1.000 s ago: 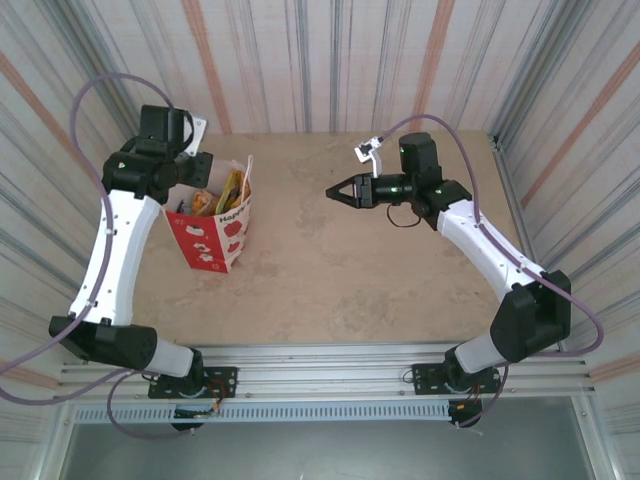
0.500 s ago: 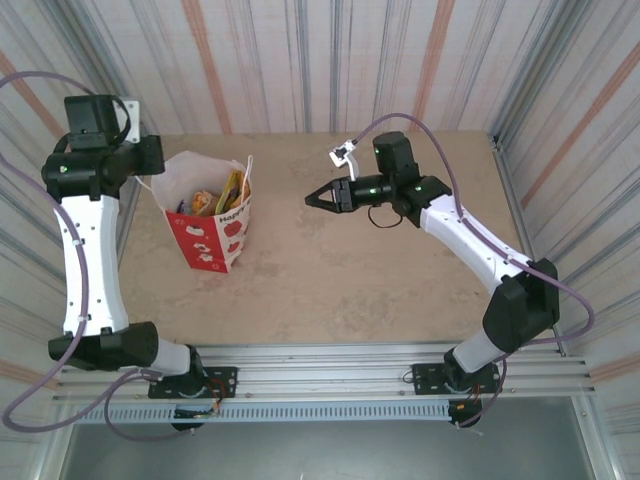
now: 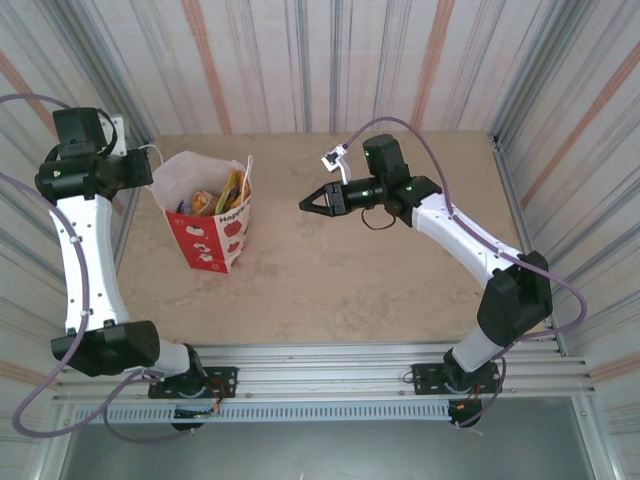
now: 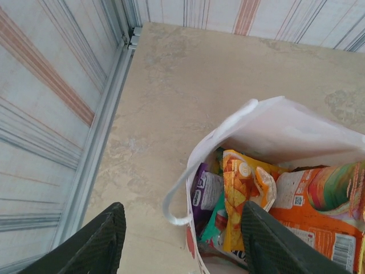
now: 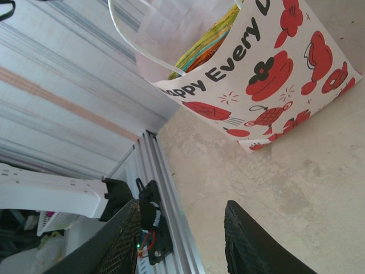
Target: Place the snacks into the paper bag
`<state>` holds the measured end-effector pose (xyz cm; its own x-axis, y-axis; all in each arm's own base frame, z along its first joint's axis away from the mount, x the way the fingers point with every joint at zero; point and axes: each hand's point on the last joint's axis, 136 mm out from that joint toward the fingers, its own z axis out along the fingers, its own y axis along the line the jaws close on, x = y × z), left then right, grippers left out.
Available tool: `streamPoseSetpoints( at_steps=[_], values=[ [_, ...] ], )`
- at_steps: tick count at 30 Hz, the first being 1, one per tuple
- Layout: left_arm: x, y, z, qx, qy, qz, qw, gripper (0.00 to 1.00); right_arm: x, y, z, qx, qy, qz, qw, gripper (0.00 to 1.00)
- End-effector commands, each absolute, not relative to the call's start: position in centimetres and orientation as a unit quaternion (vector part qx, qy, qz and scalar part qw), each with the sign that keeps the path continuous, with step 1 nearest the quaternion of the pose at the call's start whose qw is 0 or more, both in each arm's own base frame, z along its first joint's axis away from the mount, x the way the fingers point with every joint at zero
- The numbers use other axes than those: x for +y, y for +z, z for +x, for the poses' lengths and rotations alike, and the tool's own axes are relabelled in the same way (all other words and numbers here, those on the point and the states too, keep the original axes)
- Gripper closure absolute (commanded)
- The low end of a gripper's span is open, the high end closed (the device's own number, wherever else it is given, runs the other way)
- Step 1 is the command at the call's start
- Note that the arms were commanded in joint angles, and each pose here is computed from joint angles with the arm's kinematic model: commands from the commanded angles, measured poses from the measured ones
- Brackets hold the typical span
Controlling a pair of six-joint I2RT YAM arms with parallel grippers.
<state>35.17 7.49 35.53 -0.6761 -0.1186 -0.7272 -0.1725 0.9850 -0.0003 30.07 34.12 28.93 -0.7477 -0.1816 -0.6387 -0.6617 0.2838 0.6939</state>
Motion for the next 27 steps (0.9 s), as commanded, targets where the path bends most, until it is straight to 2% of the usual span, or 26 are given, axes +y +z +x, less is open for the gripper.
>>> streamPoseSetpoints(
  at_steps=[1, 4, 6, 7, 8, 9, 15, 27],
  values=[
    [7.5, 34.9, 36.7, 0.914, 0.016, -0.080, 0.398, 0.44, 34.7, 29.9, 30.1, 0.763, 0.538, -0.278, 0.226, 0.58],
    [7.4, 34.3, 37.5, 0.916, 0.007, -0.078, 0.393, 0.44, 34.8, 29.9, 30.1, 0.763, 0.538, -0.278, 0.227, 0.58],
    [7.2, 34.2, 38.1, 0.916, 0.001, -0.073, 0.395, 0.50, 34.8, 29.8, 30.2, 0.763, 0.538, -0.277, 0.227, 0.58],
    [7.1, 34.2, 38.3, 0.915, -0.005, -0.067, 0.397, 0.67, 34.9, 29.8, 30.3, 0.764, 0.538, -0.276, 0.227, 0.58],
    [7.1, 34.3, 38.6, 0.914, -0.005, -0.065, 0.401, 0.92, 34.9, 29.8, 30.3, 0.763, 0.539, -0.276, 0.226, 0.58],
    [7.0, 34.4, 38.7, 0.912, -0.008, -0.063, 0.405, 1.00, 35.0, 29.8, 30.3, 0.763, 0.540, -0.275, 0.225, 0.58],
    [6.0, 34.7, 38.8, 0.910, -0.032, -0.049, 0.411, 1.00, 36.3, 31.3, 30.7, 0.751, 0.565, -0.265, 0.218, 0.57],
    [5.7, 35.0, 38.0, 0.909, -0.034, -0.046, 0.413, 1.00, 42.7, 34.8, 31.9, 0.734, 0.629, -0.189, 0.170, 0.43]
  ],
)
